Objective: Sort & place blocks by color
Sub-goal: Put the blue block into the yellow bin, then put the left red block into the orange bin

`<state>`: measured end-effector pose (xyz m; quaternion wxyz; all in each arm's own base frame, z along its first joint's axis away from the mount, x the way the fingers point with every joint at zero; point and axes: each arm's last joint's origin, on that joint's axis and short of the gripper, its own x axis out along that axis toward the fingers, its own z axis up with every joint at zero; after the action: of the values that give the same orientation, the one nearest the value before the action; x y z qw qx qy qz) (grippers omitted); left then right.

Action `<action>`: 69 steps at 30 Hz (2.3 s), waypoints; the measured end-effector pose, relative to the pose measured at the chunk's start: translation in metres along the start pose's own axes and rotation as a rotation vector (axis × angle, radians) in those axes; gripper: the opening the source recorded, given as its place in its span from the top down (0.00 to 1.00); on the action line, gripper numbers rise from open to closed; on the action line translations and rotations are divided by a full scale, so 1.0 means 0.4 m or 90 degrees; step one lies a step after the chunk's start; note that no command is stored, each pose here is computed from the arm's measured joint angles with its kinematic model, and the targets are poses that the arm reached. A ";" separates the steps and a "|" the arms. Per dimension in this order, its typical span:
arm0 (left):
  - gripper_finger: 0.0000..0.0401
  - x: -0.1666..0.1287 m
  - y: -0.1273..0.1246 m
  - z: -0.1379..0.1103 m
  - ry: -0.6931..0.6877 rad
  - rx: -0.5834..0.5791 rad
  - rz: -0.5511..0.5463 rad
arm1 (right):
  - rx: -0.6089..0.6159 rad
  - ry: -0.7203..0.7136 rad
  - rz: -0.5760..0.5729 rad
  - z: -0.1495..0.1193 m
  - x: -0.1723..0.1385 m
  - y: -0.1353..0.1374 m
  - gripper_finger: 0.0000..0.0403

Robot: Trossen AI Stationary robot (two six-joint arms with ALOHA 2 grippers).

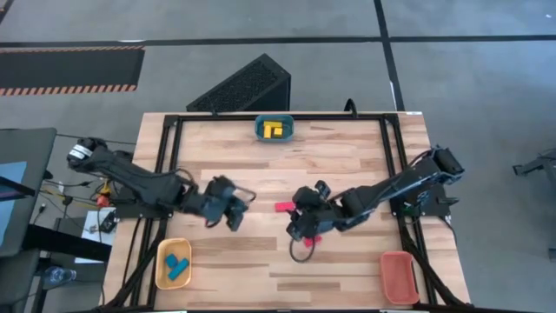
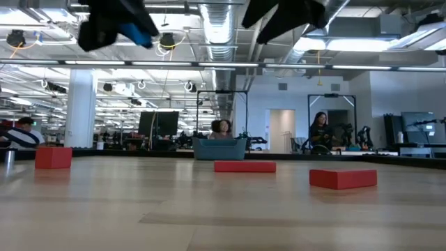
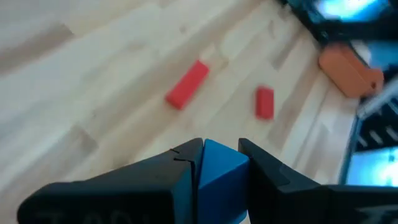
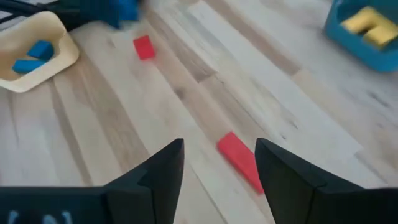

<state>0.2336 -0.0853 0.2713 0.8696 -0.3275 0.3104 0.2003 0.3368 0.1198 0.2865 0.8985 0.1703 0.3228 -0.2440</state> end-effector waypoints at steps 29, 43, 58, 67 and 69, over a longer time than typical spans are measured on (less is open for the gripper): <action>0.82 -0.125 0.151 -0.393 0.493 -0.004 0.246 | 0.056 0.221 0.094 -0.050 0.153 0.014 0.69; 0.61 -0.128 0.162 -0.423 0.498 -0.061 0.248 | -0.098 0.380 -0.105 -0.240 0.186 0.021 0.58; 0.60 -0.095 0.104 -0.305 0.290 -0.096 0.208 | 0.014 0.254 0.078 -0.132 0.264 0.047 0.49; 0.43 -0.036 0.158 -0.191 0.236 -0.032 0.328 | 0.003 0.346 0.043 -0.080 0.263 0.004 0.48; 0.38 -0.014 0.162 -0.167 0.226 -0.018 0.319 | -0.007 0.356 0.031 -0.076 0.264 -0.006 0.48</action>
<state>0.1665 -0.0866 0.2066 0.7208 -0.2832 0.5254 0.3524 0.3914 0.0970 0.1937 0.7813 0.2340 0.5550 -0.1640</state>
